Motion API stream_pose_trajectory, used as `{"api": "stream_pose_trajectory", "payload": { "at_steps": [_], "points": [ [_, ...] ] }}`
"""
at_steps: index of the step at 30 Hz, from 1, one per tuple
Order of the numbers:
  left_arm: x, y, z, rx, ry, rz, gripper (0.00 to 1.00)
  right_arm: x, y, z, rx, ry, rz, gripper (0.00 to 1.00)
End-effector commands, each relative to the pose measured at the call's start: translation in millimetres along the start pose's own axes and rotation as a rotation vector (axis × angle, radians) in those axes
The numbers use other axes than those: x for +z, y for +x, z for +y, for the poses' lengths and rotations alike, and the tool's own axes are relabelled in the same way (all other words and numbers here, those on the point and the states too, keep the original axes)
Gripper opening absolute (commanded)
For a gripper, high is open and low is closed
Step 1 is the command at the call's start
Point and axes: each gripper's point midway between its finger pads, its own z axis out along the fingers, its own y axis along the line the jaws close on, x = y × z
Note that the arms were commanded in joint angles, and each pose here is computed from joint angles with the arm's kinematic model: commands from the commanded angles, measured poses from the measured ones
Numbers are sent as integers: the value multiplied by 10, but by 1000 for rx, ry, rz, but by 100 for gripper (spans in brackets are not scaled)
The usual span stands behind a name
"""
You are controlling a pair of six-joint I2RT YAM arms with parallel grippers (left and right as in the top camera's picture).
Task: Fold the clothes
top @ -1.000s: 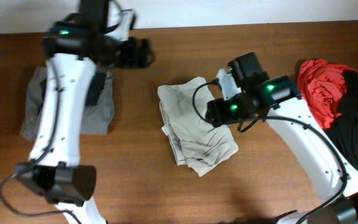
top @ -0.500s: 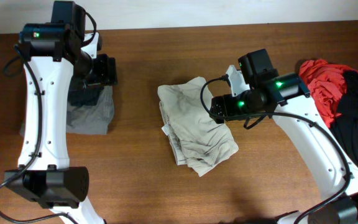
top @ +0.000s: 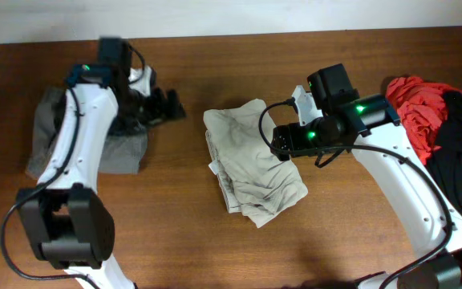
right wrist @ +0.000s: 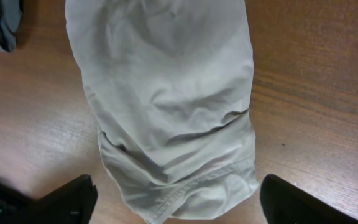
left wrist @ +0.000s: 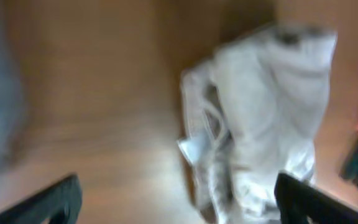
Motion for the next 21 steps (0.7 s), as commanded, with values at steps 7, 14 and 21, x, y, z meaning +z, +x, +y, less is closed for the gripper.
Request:
{"api": "stream_pose_trajectory", "payload": {
  "at_steps": [7,14,21],
  "points": [
    [734,650,-232,-93,443,156,99,72,-25,-50,55,16,16,25],
    [866,712,-270,-53,438,136,99,636,146,-225,179,43,196,4],
    [1006,747,-313,-20,352,126,99,1201,352,-186,256,-61,375,4]
  ]
}}
